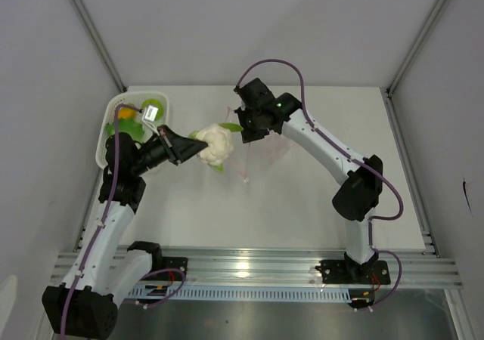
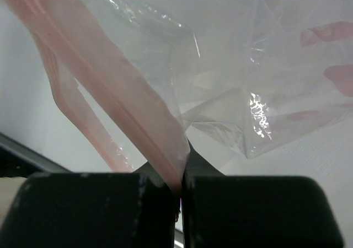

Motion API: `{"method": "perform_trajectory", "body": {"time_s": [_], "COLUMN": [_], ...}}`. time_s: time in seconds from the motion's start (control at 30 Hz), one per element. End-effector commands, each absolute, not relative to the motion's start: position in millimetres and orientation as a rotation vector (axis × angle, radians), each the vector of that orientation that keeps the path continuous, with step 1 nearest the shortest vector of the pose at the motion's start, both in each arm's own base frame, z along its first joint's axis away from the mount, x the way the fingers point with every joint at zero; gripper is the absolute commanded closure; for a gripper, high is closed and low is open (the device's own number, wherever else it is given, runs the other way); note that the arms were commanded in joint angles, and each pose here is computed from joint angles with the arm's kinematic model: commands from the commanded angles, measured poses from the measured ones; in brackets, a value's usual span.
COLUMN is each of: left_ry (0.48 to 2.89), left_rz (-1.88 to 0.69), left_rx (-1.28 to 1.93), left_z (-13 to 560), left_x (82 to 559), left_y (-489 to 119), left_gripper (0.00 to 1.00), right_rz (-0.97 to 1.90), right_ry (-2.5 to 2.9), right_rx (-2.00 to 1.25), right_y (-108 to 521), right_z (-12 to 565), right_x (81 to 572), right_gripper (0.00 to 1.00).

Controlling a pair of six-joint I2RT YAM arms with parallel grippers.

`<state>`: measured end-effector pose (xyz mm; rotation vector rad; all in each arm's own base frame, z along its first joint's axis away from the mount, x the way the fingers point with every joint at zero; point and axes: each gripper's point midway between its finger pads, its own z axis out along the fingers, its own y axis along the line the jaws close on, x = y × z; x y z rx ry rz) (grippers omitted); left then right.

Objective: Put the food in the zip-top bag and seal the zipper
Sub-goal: Pick up the fake vegetable from the bin.

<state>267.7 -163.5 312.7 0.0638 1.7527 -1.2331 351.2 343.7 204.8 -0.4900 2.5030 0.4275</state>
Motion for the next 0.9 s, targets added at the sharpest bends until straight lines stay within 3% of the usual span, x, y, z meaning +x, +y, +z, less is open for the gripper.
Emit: {"method": "perform_trajectory", "body": {"time_s": [0.0,0.23,0.47,0.63,0.87], "left_ry": [1.639,1.629,1.586,1.812,1.888], "left_rz": [-1.387,-1.564,-1.708,-1.509,-1.333], "left_rx": [0.26,0.11,-0.042,-0.311,-0.464], "left_z": [338.8,311.5,326.0,284.7,251.6], "left_x": [226.2,213.9,219.1,243.2,256.9], "left_y": [-184.6,-190.7,-200.3,-189.6,-179.0], "left_gripper": [0.99,0.99,0.99,0.99,0.99], "right_rz": [0.583,0.727,0.734,0.762,0.845], "right_ry": [2.448,2.451,2.445,2.411,2.393], "right_rx": [-0.472,-0.469,-0.477,-0.468,-0.459], "right_y": [343.7,347.5,357.4,365.4,380.6], "right_z": [247.5,250.7,245.7,254.4,263.1], "right_x": [327.2,303.3,292.2,287.0,279.2], "right_gripper": [1.0,1.0,1.0,1.0,1.0]}}
